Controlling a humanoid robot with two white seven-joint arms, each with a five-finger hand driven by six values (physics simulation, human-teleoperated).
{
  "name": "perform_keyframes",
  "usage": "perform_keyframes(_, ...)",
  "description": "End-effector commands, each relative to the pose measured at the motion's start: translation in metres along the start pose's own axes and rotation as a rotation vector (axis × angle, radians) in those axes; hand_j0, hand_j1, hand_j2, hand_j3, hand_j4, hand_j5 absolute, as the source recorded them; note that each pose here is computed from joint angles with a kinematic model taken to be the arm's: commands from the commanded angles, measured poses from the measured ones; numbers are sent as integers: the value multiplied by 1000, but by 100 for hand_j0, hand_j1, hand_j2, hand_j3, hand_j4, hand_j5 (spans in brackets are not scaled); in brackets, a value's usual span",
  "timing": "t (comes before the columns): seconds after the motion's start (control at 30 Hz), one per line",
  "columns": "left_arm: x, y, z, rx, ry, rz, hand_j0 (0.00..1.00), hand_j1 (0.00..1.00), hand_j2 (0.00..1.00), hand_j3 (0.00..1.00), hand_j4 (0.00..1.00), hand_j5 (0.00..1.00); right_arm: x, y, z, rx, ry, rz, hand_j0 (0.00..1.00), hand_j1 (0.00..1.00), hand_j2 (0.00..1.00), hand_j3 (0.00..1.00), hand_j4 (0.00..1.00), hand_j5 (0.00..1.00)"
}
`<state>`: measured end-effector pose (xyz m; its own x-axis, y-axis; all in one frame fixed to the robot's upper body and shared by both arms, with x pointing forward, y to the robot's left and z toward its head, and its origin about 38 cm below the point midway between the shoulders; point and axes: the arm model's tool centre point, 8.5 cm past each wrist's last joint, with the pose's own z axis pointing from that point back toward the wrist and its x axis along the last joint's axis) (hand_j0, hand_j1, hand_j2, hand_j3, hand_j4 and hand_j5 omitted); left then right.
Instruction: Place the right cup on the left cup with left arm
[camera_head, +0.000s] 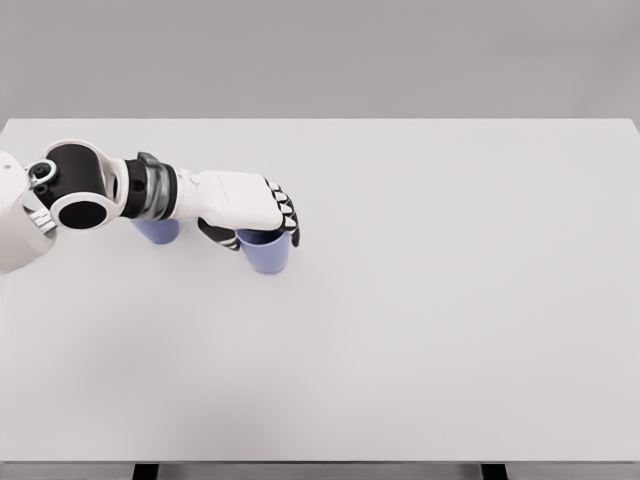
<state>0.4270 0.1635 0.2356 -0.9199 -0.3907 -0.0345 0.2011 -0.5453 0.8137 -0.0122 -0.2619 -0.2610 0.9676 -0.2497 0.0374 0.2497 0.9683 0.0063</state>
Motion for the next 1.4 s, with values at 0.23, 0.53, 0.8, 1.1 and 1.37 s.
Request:
perform_keyframes(0.23,4,4,16,19,-10,-3,67,67,67,67,67,67,0,0,0,0,0,0,100,100,100,100,100,100)
perform_keyframes(0.53,-8,12,46,40,38,-3,68,68,68,68,68,68,0,0,0,0,0,0,100,100,100,100,100,100)
perform_keyframes(0.8,-20,29,73,65,84,-12,68,68,68,68,68,68,0,0,0,0,0,-1,100,100,100,100,100,100)
perform_keyframes(1.1,-34,38,111,74,157,-16,68,68,68,68,68,68,0,0,0,0,0,0,100,100,100,100,100,100)
perform_keyframes(1.37,-44,41,149,80,222,-15,68,68,68,68,68,68,0,0,0,0,0,-1,100,100,100,100,100,100)
